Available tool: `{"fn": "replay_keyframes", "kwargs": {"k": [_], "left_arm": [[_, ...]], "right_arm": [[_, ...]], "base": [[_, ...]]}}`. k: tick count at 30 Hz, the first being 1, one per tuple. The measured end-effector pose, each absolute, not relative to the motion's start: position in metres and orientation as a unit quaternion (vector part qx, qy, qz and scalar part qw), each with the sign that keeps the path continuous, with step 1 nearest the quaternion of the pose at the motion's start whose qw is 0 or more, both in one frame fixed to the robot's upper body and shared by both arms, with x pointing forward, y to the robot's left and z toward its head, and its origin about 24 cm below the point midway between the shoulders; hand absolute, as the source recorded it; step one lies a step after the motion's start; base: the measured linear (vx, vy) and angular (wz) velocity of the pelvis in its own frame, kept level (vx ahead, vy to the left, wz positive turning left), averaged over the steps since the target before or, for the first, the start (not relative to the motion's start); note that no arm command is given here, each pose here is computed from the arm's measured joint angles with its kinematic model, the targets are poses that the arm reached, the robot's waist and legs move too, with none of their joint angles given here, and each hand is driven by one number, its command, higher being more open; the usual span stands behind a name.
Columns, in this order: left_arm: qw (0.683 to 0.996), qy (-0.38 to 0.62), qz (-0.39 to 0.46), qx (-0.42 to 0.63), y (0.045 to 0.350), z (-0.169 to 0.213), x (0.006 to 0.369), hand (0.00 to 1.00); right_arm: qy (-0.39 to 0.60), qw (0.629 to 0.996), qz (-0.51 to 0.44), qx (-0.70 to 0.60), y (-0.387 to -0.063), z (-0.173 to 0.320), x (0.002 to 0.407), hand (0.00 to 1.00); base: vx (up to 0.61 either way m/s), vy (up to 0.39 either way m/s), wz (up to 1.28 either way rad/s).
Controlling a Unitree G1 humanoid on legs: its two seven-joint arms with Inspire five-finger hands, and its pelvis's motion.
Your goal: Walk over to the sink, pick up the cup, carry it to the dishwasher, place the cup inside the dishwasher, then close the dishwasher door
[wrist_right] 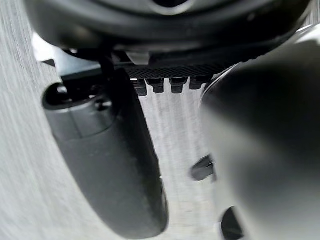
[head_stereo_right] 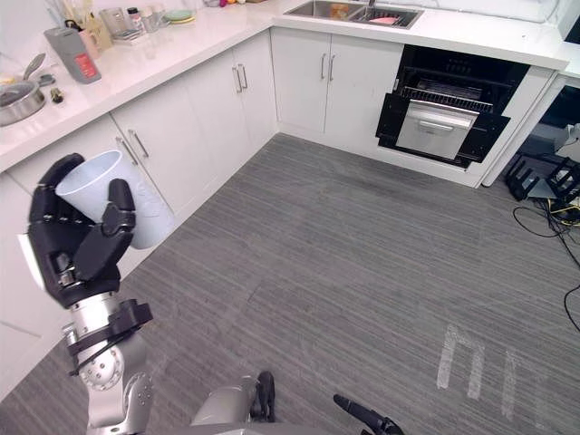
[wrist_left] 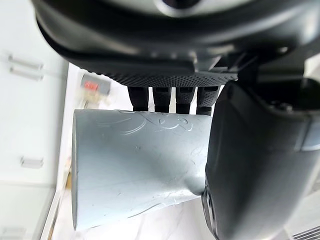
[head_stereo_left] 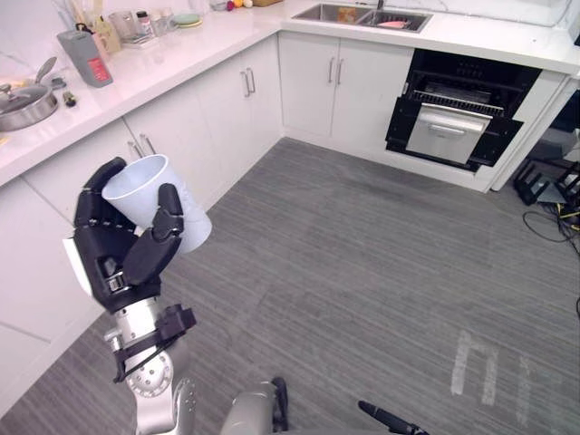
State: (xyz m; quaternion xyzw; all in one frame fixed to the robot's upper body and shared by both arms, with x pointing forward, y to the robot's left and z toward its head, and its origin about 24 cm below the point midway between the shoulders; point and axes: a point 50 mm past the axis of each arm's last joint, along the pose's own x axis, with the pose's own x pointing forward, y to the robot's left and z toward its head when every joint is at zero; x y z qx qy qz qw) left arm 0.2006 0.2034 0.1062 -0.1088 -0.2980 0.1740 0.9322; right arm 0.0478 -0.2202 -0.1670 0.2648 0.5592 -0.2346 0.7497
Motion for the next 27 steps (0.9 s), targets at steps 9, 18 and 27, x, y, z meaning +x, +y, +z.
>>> {"fn": "replay_keyframes", "kwargs": {"k": [9, 18, 27], "left_arm": [[0.941, -0.322, 0.026, -0.102, 0.160, 0.129, 0.220, 0.00], [0.938, -0.311, -0.009, -0.154, 0.135, 0.125, 0.217, 0.00], [0.935, -0.300, 0.004, -0.189, 0.128, 0.117, 0.207, 0.00]], "right_arm": [[0.488, 0.762, -0.266, 0.333, -0.202, -0.164, 0.060, 1.00], [0.510, 0.744, -0.288, 0.322, -0.207, -0.161, 0.038, 1.00], [0.516, 0.768, -0.261, 0.276, -0.213, -0.152, 0.056, 1.00]], "base": [[0.44, 0.119, 0.19], [0.59, -0.190, 0.26], [0.51, -0.209, -0.28]]}}
